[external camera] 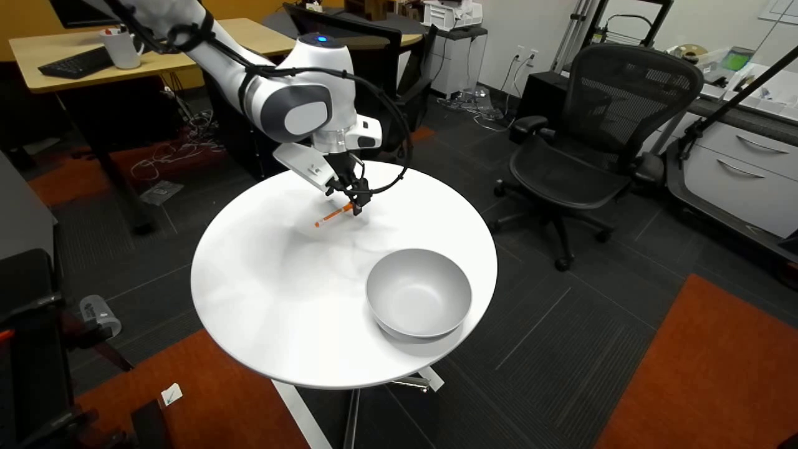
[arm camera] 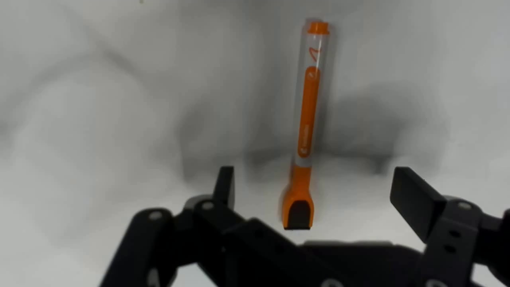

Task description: Move the marker to the right

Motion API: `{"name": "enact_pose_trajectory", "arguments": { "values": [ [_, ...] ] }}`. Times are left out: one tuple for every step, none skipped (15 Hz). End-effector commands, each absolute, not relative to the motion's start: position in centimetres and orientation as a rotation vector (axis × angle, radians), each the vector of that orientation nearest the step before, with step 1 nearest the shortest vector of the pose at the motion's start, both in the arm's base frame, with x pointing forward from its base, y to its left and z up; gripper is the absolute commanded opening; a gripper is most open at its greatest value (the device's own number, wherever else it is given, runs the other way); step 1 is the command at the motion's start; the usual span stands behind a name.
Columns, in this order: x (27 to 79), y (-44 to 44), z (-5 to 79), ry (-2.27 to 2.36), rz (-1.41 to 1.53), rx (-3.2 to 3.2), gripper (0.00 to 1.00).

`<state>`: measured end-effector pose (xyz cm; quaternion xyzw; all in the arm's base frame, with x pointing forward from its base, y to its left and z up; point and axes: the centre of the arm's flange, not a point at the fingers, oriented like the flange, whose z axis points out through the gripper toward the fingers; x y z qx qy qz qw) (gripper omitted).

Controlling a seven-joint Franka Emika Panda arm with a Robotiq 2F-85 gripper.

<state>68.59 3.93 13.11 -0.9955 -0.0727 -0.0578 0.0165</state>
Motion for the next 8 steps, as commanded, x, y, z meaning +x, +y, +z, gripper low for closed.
{"name": "enact_pose_trajectory", "arguments": {
  "values": [
    [69.84, 4.25, 12.67, -0.191, -0.138, -3.105, 1.00],
    [69.87, 4.25, 12.57, -0.191, -0.137, -3.106, 0.75],
    [69.92, 4.27, 12.47, -0.195, -0.140, -3.106, 0.72],
    [69.95, 4.24, 12.44, -0.193, -0.141, -3.104, 0.66],
    [69.99, 4.22, 12.41, -0.191, -0.143, -3.104, 0.59],
    [70.08, 4.15, 12.56, -0.190, -0.147, -3.103, 0.50],
    [70.17, 4.09, 12.71, -0.188, -0.150, -3.104, 0.43],
    [70.24, 4.04, 12.82, -0.186, -0.153, -3.103, 0.34]
  ]
}}
